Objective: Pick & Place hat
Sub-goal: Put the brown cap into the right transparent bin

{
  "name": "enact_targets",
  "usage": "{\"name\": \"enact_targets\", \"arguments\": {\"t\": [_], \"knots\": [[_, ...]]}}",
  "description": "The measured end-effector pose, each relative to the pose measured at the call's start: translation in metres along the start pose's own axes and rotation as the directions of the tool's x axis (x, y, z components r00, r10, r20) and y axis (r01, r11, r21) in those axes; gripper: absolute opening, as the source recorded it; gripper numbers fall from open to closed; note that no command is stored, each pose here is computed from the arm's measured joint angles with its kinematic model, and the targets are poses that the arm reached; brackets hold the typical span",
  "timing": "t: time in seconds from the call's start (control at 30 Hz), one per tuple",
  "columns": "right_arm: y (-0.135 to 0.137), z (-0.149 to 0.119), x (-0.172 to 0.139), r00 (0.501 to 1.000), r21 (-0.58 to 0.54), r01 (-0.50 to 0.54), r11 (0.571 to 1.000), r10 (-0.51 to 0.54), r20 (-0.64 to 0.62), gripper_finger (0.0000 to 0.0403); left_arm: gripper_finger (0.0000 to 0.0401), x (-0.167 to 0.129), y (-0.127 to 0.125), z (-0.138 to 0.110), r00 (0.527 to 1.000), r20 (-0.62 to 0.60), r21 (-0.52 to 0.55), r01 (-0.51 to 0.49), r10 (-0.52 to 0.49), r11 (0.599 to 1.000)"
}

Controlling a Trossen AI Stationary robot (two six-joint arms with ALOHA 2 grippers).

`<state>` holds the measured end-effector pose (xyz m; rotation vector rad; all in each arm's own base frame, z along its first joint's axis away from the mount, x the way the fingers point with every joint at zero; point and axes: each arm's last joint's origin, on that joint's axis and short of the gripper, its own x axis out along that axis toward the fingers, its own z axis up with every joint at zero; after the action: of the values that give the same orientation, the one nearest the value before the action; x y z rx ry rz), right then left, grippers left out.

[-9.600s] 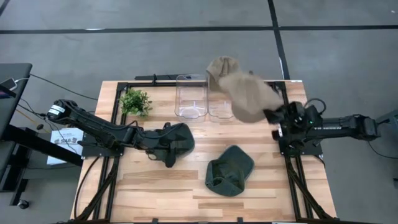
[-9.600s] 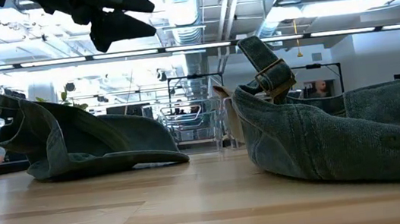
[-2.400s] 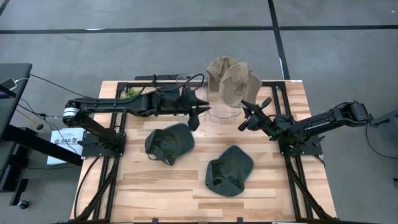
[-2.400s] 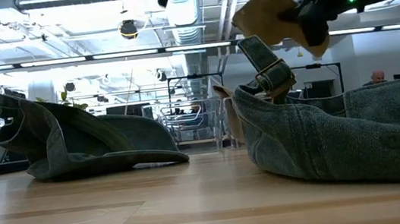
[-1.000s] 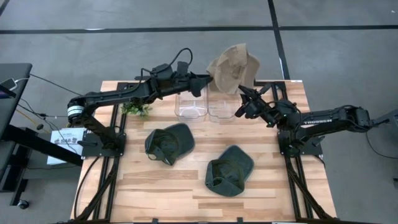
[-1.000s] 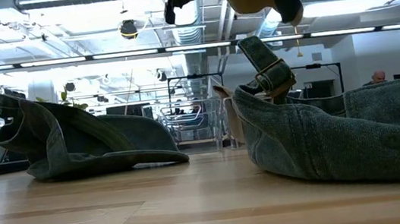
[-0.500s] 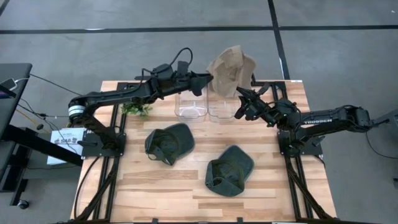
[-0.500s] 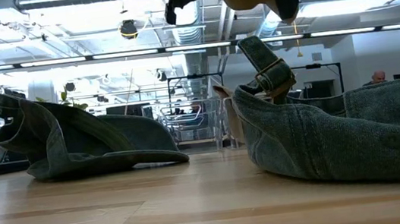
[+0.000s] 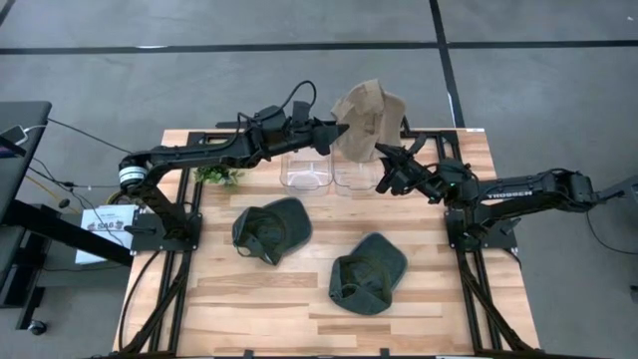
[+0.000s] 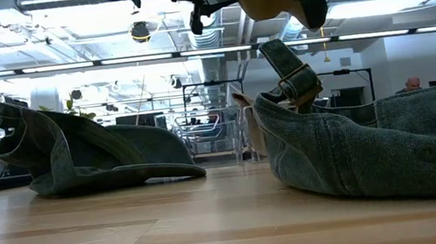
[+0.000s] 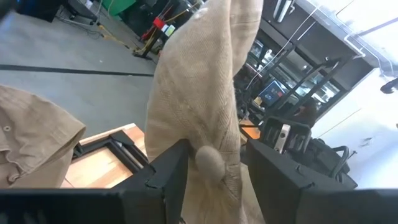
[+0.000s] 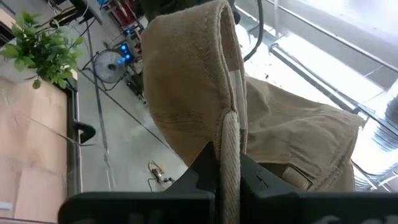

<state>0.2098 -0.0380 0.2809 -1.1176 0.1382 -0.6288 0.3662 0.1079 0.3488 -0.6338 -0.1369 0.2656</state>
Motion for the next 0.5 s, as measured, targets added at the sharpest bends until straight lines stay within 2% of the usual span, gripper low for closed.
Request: {"name": "enact_targets", "arguments": {"t": [0.3, 0.4, 0.5], "knots": [[0.0000, 0.0000, 0.0000, 1.000, 0.004, 0.000, 1.000, 0.000, 0.000, 0.0005, 0.0147, 0.0000, 0.0000, 0.0001, 1.000, 0.002, 0.010, -0.002, 0.002, 1.000], [0.0000, 0.0000, 0.0000, 1.000, 0.004, 0.000, 1.000, 0.000, 0.001, 0.0005, 0.0126, 0.0000, 0.0001, 0.0000, 1.000, 0.002, 0.012, -0.002, 0.002, 1.000], [0.0000, 0.0001, 0.0000, 1.000, 0.005, 0.000, 1.000, 0.000, 0.002, 0.0006, 0.0088, 0.0000, 0.0001, 0.0000, 1.000, 0.002, 0.037, -0.002, 0.002, 0.999]]}}
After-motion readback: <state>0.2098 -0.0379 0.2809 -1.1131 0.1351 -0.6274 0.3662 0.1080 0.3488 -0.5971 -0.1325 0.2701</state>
